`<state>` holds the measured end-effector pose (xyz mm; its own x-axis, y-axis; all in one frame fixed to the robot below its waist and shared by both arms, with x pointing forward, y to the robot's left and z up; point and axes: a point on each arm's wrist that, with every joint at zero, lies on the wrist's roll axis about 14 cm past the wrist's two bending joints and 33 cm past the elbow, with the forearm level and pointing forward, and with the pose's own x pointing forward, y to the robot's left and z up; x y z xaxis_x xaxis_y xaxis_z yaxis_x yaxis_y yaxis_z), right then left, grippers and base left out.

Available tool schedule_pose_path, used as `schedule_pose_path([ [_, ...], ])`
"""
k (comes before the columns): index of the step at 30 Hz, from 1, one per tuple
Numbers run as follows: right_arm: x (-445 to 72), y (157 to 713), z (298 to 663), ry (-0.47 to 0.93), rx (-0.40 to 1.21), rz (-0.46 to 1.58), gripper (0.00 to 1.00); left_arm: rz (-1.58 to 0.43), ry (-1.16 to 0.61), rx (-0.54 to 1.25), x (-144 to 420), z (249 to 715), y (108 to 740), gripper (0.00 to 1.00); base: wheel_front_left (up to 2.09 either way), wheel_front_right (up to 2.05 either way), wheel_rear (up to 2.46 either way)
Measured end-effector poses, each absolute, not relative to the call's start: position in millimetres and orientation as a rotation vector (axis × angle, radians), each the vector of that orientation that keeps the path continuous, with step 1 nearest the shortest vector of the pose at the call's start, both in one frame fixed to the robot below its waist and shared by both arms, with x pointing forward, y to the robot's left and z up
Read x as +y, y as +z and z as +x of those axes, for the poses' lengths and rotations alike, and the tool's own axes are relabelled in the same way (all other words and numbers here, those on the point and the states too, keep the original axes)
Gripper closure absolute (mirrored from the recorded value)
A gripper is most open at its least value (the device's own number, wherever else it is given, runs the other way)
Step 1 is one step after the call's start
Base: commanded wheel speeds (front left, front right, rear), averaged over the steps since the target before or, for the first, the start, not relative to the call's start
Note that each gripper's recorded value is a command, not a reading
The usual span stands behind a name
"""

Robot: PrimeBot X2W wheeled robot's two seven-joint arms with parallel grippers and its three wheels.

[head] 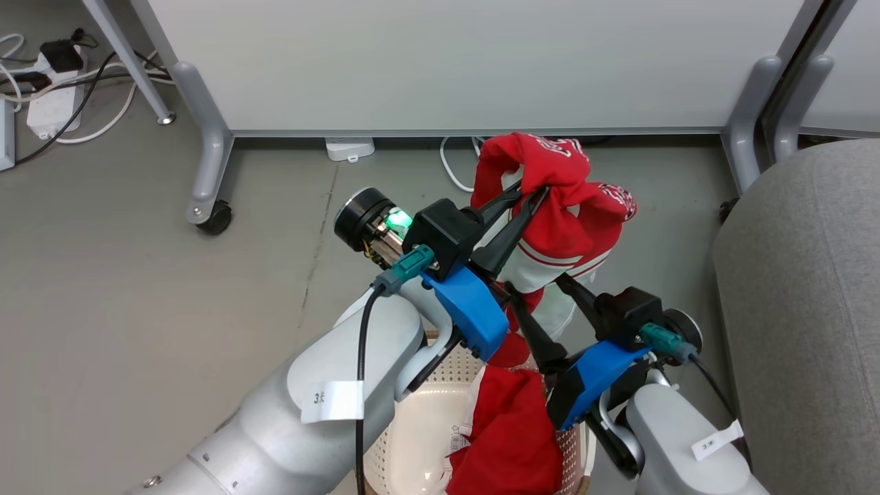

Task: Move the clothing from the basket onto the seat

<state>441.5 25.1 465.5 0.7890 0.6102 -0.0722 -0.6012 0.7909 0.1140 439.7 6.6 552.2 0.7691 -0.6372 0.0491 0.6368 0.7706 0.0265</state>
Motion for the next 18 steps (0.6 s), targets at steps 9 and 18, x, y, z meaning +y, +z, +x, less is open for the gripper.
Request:
schedule_pose_path([
  [9, 21, 458, 461, 0.609, 0.147, 0.133, 0.0, -0.011, -0.689, -0.055, 4, 440, 551, 1.0, 0.0, 0.0, 0.0],
  [18, 19, 469, 469, 0.593, 0.122, 0.149, 1.0, -0.012, -0.69, -0.061, 2, 439, 554, 1.0, 0.0, 0.0, 0.0],
])
